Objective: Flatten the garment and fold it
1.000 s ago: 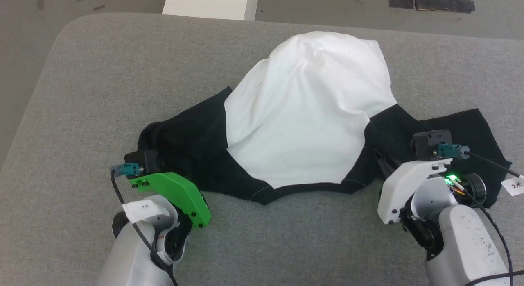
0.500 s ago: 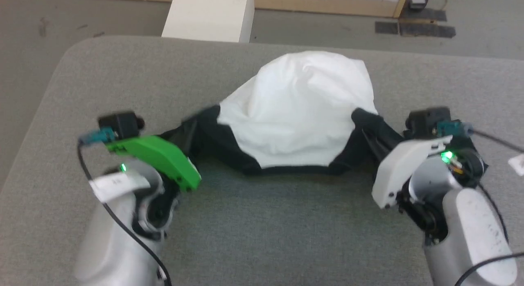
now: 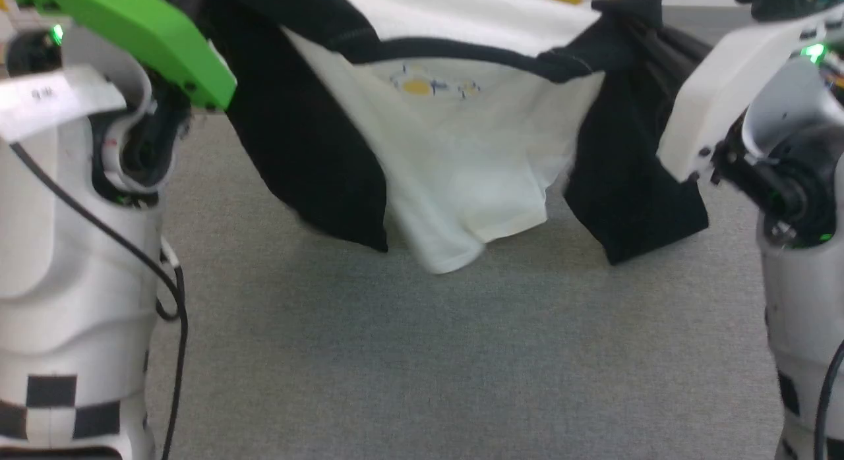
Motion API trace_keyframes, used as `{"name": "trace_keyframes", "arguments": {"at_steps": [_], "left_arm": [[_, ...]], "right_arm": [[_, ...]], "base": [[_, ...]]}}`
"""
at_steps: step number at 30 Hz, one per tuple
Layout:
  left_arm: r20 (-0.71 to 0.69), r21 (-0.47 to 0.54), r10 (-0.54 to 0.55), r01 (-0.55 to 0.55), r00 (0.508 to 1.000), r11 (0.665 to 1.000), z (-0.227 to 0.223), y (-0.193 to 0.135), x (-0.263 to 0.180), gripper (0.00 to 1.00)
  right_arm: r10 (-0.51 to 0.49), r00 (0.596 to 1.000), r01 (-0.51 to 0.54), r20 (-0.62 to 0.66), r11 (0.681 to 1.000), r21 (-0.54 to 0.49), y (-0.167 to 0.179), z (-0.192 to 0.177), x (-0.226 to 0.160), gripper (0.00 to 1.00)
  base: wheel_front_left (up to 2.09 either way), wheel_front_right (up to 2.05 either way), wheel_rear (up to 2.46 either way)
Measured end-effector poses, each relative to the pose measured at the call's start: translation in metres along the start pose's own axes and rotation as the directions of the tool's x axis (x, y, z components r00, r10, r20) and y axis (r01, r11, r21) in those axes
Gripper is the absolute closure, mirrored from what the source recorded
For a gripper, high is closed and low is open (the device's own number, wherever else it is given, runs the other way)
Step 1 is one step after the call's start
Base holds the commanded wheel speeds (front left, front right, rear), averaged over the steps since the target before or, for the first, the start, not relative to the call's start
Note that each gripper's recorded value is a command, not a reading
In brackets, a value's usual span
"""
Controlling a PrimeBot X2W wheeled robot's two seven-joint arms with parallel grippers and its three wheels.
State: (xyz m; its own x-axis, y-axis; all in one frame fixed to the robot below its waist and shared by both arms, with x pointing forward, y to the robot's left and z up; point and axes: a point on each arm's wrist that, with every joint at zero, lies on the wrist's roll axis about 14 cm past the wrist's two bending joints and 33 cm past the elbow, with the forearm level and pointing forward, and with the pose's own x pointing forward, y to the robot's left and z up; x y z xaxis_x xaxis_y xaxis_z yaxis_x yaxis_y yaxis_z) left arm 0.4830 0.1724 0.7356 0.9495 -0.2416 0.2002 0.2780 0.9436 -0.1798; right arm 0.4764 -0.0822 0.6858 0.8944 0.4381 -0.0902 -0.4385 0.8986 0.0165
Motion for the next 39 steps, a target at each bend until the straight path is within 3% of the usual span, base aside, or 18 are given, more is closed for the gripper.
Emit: {"name": "trace_keyframes", "arguments": {"at_steps": [5,10,18,26,32,39], "left_arm": [[0.076,0.071,-0.021,0.015,0.997,0.997,0.040,-0.011,0.015,1.00],[0.060,0.136,0.012,-0.020,0.998,0.990,0.048,0.002,0.036,1.00],[0.016,0.214,0.097,-0.098,0.995,0.972,0.042,0.041,0.084,1.00],[0.116,0.255,0.119,-0.146,0.986,0.956,0.044,0.066,0.137,1.00],[0.163,0.266,0.092,-0.134,0.982,0.954,0.022,0.076,0.169,1.00],[0.068,0.232,0.106,-0.119,0.992,0.965,-0.059,0.099,0.193,1.00]], "right_arm": [[-0.019,0.998,0.022,0.056,0.999,-0.047,-0.007,0.040,-0.005,1.00],[-0.021,0.998,0.024,0.066,0.999,-0.046,-0.011,0.063,0.009,1.00],[-0.057,0.994,0.066,0.091,0.992,-0.103,-0.022,0.095,0.061,1.00],[-0.118,0.976,0.152,0.181,0.971,-0.186,-0.047,0.117,0.120,1.00],[-0.174,0.959,0.216,0.223,0.959,-0.183,-0.078,0.111,0.155,1.00],[-0.203,0.972,0.218,0.120,0.966,-0.136,-0.105,0.041,0.199,1.00]], "base": [[0.00,0.00,0.00],[0.00,0.00,0.00],[0.00,0.00,0.00],[0.00,0.00,0.00],[0.00,0.00,0.00],[0.00,0.00,0.00]]}}
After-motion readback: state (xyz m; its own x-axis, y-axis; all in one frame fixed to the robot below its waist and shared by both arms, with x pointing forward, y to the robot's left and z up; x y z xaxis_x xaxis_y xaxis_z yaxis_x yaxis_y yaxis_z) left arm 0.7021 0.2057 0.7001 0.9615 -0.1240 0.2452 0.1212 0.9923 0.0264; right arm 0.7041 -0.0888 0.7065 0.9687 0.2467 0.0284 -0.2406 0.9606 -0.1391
